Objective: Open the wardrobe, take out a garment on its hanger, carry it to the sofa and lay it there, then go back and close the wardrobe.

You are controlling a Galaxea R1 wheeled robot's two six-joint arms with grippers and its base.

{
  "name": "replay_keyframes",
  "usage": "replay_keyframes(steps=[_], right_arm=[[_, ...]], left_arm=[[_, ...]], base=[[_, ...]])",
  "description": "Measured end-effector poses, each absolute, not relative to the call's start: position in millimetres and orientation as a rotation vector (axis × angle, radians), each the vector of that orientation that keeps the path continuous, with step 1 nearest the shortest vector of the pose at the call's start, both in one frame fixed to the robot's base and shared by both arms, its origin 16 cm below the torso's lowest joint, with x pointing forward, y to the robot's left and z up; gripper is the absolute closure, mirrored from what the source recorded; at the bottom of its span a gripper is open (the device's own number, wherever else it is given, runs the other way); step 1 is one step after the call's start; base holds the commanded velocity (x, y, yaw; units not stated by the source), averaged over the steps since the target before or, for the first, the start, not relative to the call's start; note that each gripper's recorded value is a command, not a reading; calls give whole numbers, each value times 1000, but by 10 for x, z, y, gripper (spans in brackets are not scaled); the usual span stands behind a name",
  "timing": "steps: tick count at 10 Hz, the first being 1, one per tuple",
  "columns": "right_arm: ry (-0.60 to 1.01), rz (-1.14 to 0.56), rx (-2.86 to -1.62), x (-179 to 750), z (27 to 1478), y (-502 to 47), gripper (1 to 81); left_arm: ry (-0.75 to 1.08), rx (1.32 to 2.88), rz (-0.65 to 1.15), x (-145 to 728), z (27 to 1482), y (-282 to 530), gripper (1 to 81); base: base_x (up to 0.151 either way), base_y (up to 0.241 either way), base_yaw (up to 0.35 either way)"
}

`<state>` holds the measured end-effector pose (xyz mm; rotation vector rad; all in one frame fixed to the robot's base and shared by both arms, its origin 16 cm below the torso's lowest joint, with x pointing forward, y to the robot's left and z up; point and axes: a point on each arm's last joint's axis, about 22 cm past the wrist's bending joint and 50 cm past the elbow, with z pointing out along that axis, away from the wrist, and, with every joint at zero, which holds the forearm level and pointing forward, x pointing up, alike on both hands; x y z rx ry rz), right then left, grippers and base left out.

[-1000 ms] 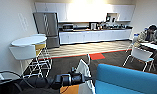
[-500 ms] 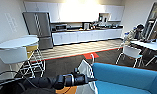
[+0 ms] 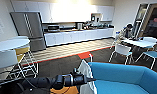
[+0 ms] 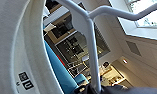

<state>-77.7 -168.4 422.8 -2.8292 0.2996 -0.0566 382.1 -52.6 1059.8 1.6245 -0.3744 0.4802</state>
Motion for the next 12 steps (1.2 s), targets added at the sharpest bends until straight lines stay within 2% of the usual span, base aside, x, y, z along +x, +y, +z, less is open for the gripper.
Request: replay_keyframes(steps=[12], right_arm=[[298, -51, -2828, -784, 4228, -1675, 10]], left_arm=[[-381, 1635, 476, 3806, 10572, -540, 811]], base=[[0, 0, -183]])
